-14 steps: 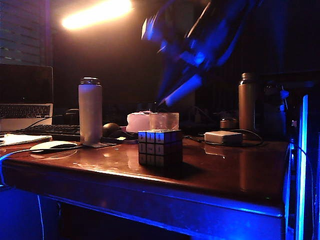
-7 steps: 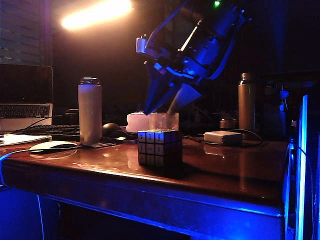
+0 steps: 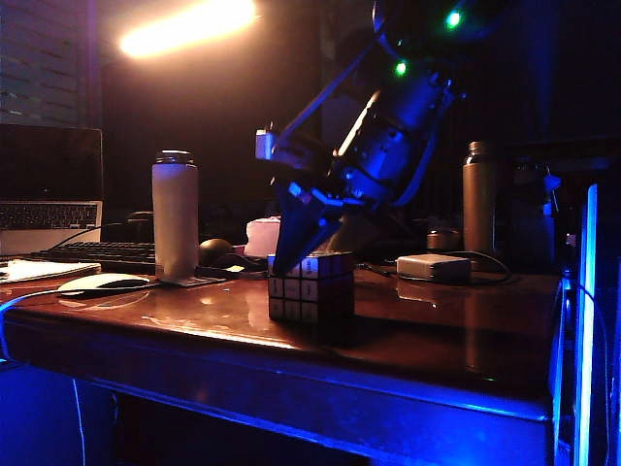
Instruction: Stack the Rubik's Cube on top of the glass cup.
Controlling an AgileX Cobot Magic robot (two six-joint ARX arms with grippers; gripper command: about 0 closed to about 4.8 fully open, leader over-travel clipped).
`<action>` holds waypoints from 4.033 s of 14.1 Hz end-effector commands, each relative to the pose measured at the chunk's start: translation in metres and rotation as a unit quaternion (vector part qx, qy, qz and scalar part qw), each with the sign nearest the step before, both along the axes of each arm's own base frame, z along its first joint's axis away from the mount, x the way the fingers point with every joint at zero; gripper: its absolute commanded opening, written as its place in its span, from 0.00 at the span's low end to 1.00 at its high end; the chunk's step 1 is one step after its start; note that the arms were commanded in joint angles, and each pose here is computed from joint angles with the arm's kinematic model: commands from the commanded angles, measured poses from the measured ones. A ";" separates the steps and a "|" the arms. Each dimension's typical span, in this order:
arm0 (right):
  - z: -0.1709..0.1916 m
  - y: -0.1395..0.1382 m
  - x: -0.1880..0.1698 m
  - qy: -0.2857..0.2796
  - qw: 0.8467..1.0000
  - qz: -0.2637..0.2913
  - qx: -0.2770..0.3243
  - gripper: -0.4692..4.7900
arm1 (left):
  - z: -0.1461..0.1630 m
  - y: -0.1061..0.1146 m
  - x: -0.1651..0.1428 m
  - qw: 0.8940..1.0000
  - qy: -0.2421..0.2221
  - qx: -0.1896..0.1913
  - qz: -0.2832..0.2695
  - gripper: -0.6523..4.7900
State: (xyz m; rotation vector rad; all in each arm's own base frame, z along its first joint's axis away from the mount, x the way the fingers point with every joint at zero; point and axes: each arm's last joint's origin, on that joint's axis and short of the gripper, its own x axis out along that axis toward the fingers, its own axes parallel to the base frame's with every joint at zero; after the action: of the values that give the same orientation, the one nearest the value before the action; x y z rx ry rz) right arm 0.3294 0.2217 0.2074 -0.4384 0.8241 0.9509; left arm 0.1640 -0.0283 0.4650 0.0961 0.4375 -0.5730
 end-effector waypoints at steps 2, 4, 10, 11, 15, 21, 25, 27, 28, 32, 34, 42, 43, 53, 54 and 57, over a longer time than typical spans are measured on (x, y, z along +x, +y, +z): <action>-0.006 0.002 0.002 0.002 1.000 -0.004 -0.007 1.00 | 0.003 0.000 -0.001 1.000 -0.011 -0.001 -0.003 0.11; -0.007 0.002 0.002 -0.003 1.000 -0.011 -0.017 0.94 | 0.003 0.000 -0.001 1.000 -0.011 -0.001 -0.003 0.11; -0.007 0.001 0.002 0.008 0.999 -0.026 -0.016 0.55 | 0.003 0.000 -0.001 1.000 -0.011 -0.001 -0.003 0.11; -0.005 0.001 0.002 0.005 0.999 -0.029 -0.015 0.55 | 0.003 0.000 -0.001 1.000 -0.011 -0.001 -0.003 0.12; 0.028 0.001 0.007 -0.096 0.993 -0.071 0.024 0.55 | 0.003 0.000 -0.001 1.000 -0.011 -0.001 -0.003 0.12; 0.083 0.002 0.026 -0.249 0.954 -0.160 0.054 0.55 | 0.003 0.000 -0.001 1.000 -0.011 -0.001 -0.003 0.12; 0.093 -0.006 0.040 -0.311 0.926 -0.192 0.094 0.55 | 0.002 0.000 -0.002 1.000 -0.004 0.000 -0.003 0.11; 0.087 -0.010 0.050 -0.321 0.920 -0.200 0.100 0.55 | 0.002 0.000 -0.002 1.000 -0.004 0.000 -0.003 0.12; 0.084 -0.012 0.055 -0.323 0.919 -0.203 0.102 0.55 | 0.002 0.000 -0.002 1.000 -0.004 0.000 -0.003 0.12; 0.082 -0.005 0.077 -0.320 0.920 -0.199 0.108 0.55 | 0.001 0.000 -0.002 1.000 0.001 0.000 -0.003 0.11; 0.089 0.000 0.093 -0.325 0.917 -0.201 0.116 0.55 | 0.001 0.000 -0.002 1.000 0.001 0.000 -0.003 0.11; 0.050 0.001 0.119 -0.284 0.932 -0.211 0.081 0.55 | -0.001 0.000 -0.003 1.000 0.014 0.001 -0.003 0.12; 0.043 0.002 0.121 -0.279 0.934 -0.211 0.076 0.55 | -0.002 0.000 -0.003 1.000 0.014 0.001 -0.003 0.12; 0.028 0.003 0.121 -0.249 0.945 -0.204 0.055 0.55 | -0.002 0.000 -0.003 1.000 0.016 0.002 -0.003 0.12; 0.028 0.003 0.120 -0.246 0.946 -0.203 0.053 0.56 | -0.002 0.000 -0.003 1.000 0.016 0.002 -0.003 0.12; 0.028 0.003 0.120 -0.252 0.947 -0.194 0.043 0.92 | -0.002 0.000 -0.003 1.000 0.016 0.002 -0.003 0.11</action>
State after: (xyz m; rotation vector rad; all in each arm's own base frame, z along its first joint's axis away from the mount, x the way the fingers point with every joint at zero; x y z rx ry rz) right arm 0.4504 0.2231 0.2318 -0.3915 0.3920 0.4667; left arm 0.1617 -0.0281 0.4610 0.0869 0.4862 -0.5761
